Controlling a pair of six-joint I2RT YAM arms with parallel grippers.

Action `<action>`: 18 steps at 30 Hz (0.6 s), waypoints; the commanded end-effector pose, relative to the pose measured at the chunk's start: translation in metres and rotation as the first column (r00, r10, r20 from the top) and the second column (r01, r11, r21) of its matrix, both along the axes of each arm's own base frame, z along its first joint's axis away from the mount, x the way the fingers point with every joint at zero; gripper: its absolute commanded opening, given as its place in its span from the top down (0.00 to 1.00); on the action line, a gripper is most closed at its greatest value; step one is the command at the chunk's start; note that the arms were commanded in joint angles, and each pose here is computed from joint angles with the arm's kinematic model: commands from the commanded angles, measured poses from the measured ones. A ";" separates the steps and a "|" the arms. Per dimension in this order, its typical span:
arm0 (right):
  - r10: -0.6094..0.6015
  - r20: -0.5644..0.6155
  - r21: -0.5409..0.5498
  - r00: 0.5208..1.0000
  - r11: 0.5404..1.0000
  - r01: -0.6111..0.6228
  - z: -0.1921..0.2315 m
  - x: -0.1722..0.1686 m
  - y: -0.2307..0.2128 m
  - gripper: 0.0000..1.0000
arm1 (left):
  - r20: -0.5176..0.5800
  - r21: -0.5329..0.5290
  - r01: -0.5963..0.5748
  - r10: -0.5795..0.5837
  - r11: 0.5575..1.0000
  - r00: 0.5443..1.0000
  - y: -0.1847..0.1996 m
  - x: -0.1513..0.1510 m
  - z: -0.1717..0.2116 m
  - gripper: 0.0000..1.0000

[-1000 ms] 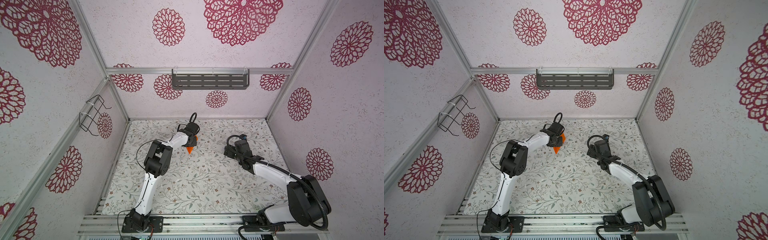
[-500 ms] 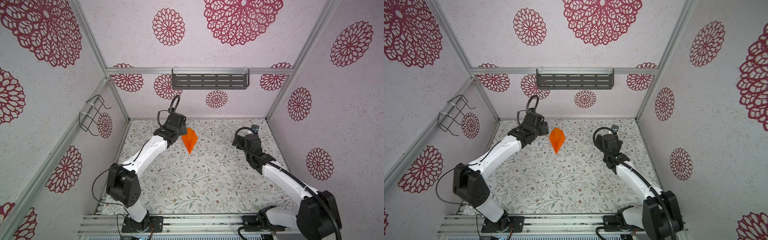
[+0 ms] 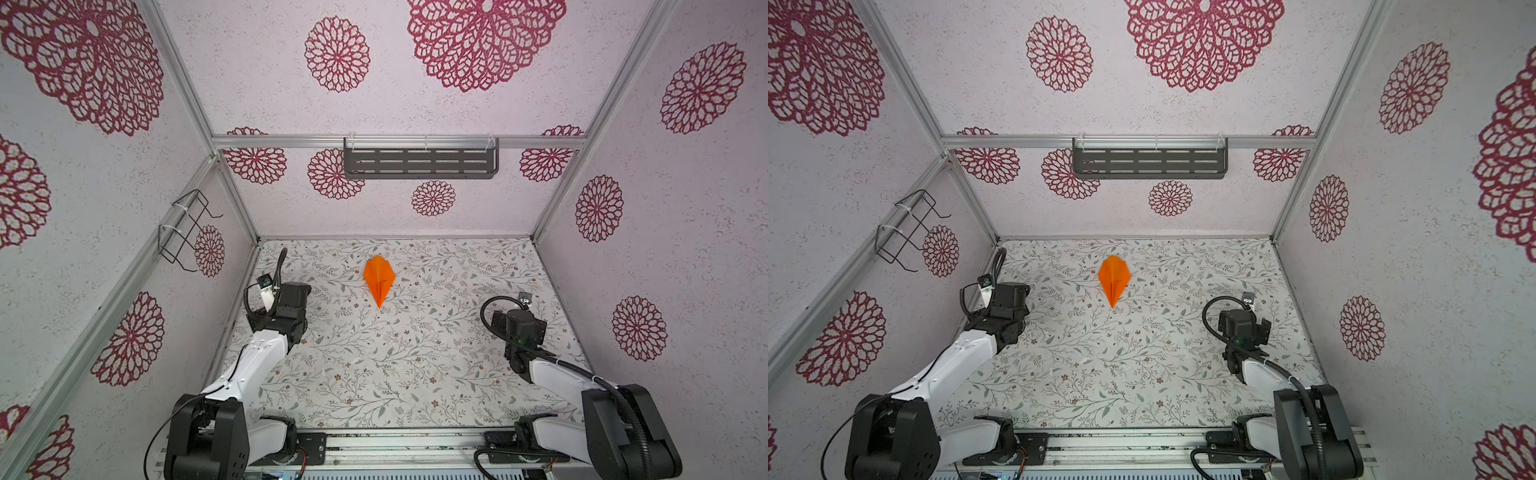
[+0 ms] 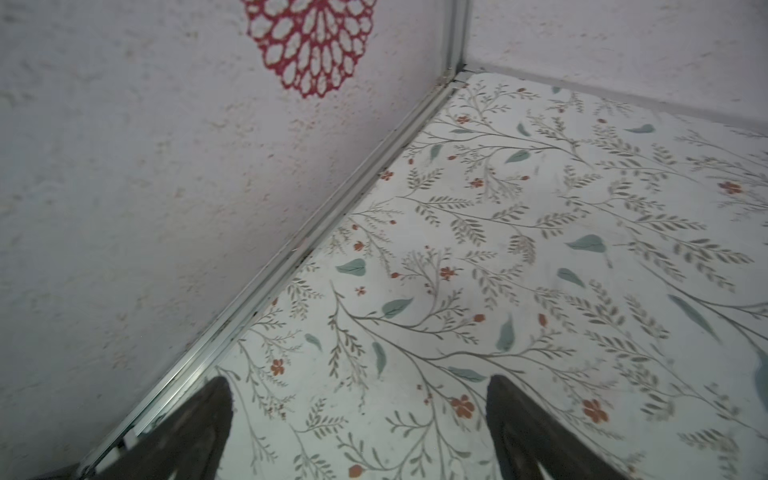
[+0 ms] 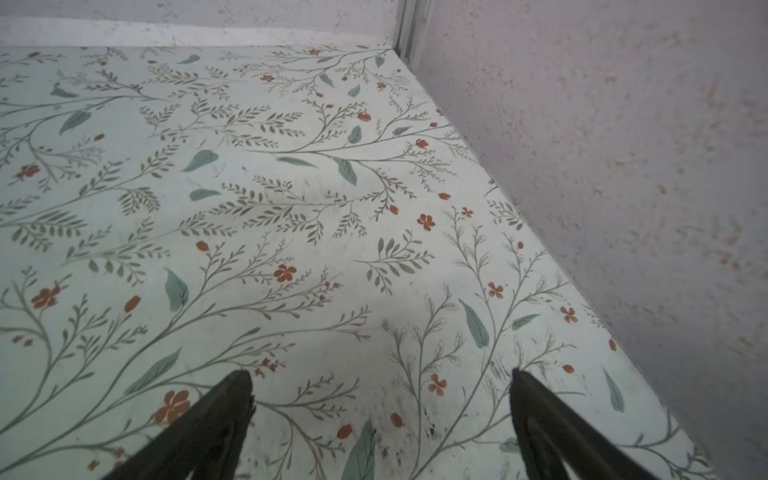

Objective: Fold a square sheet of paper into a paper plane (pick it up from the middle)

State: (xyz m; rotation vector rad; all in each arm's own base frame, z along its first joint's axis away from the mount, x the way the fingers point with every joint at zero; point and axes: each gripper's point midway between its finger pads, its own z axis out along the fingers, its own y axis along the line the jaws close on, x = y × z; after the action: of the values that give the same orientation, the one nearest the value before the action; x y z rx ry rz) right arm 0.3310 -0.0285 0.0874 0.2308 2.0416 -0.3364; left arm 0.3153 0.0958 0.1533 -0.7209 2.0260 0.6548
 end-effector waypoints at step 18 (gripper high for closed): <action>0.277 0.305 0.038 0.911 0.952 -0.302 0.032 0.048 0.022 0.01 | 0.351 0.098 0.506 -0.506 0.857 0.788 -0.032 0.065 -0.003 0.03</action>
State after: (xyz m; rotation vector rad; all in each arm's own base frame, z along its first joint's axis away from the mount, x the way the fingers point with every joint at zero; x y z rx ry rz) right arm 0.3729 -0.0153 0.0977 0.0692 1.8610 -0.0747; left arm 0.3632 0.0704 0.1202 -0.3336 1.8706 0.2165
